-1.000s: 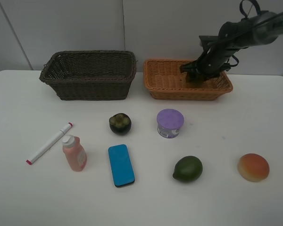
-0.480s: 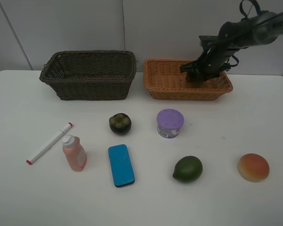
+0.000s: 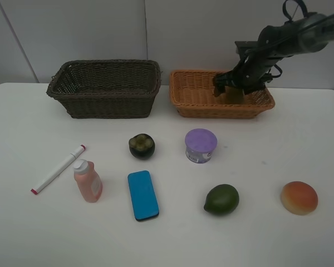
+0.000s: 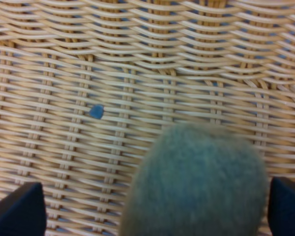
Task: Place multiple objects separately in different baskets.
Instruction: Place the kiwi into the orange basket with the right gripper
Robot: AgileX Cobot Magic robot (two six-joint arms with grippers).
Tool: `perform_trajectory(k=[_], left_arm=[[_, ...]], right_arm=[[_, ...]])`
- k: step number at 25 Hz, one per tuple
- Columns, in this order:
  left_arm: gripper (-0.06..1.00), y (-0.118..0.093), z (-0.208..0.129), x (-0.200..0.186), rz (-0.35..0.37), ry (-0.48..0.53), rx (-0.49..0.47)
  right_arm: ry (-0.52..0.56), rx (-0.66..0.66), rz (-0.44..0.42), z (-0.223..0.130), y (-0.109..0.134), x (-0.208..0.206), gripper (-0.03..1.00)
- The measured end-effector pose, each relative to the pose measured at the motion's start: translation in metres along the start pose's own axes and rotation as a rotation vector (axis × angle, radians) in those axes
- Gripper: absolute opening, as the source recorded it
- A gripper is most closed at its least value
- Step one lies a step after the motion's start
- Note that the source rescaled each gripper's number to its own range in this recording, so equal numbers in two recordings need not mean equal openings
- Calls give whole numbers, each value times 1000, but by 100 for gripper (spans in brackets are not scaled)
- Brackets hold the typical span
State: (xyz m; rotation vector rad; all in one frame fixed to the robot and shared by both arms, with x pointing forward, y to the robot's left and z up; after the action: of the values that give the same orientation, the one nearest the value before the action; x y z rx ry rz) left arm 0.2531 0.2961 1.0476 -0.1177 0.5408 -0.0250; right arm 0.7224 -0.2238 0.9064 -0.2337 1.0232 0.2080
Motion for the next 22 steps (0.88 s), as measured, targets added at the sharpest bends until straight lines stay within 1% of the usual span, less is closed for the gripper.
perform_trajectory(k=[11,17,22], left_arm=[[100,0,0,0,0,0,0],[100,0,0,0,0,0,0],[100,0,0,0,0,0,0]], right_arm=[[8,-2,-1,0,0,-2,100],[-25,-1,-7,10,-2,-26,100],[14,0,-3,10,-3,-44,100]])
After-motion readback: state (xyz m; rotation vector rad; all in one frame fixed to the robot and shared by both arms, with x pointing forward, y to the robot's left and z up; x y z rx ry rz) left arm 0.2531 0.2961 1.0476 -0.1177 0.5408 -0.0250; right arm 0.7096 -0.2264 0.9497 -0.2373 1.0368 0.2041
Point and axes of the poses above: a point on each arm's last joint axis where the gripper is mounted, x pointing out along that axis toward the gripper, y along the wrist's bending axis when the last joint is at zero, z = x × y, the point moved 1 cm from there along x, pointing out along that axis toward the gripper, and after that the axes turned 8 degrees about -x, right-handed, at the moved point
